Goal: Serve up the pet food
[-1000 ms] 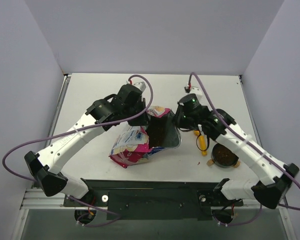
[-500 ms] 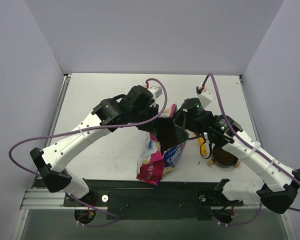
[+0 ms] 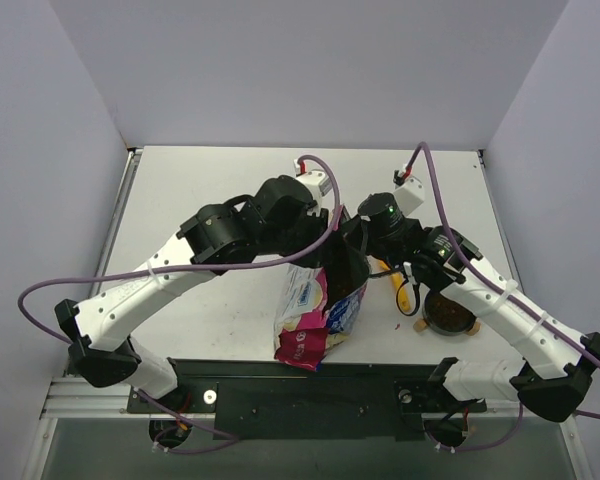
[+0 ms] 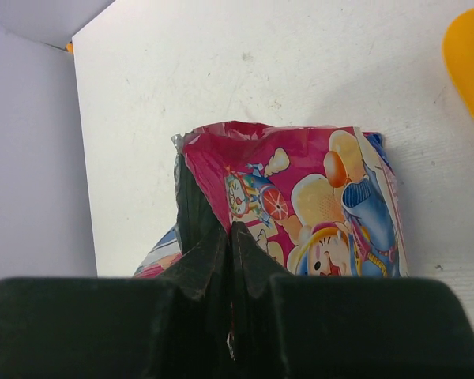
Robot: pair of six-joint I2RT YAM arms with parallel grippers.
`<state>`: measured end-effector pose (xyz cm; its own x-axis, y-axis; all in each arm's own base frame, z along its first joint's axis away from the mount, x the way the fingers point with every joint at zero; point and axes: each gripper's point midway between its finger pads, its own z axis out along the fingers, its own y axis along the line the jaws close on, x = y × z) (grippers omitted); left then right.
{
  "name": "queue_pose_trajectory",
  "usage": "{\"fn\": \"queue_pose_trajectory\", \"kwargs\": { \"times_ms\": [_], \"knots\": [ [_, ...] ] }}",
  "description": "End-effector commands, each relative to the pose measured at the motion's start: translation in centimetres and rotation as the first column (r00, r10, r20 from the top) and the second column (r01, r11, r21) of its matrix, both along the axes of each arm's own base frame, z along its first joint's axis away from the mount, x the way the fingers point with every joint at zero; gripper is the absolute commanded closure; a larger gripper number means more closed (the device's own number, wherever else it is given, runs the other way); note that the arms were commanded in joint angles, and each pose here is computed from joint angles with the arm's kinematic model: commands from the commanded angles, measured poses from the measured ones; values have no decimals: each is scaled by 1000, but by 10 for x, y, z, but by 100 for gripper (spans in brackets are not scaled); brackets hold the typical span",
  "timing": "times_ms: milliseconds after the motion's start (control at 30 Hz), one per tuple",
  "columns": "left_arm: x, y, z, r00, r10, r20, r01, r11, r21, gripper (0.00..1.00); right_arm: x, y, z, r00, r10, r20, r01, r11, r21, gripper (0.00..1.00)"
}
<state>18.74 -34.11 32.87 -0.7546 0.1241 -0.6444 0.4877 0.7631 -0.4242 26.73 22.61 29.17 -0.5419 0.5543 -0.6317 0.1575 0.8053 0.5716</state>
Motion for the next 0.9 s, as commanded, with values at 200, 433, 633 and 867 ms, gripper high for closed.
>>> {"fn": "queue_pose_trajectory", "kwargs": {
  "times_ms": [200, 433, 633, 867],
  "knots": [
    [17, 16, 33, 984, 129, 126, -118, 989, -87, 62, 5, 14, 89, 983, 11, 183, -49, 978, 205, 100],
    [25, 43, 52, 959, 225, 175, -217, 974, -65, 35, -14, 24, 71, 945, 287, 156, -287, 958, -28, 100],
    [34, 49, 55, 942, 277, 191, -271, 961, -57, 17, -35, 4, 25, 889, 454, -58, -449, 843, -294, 73],
    [36, 38, 25, 958, 251, 142, -259, 965, 41, 14, -53, -34, 7, 841, 491, -229, -537, 704, -464, 40]
  ]
}}
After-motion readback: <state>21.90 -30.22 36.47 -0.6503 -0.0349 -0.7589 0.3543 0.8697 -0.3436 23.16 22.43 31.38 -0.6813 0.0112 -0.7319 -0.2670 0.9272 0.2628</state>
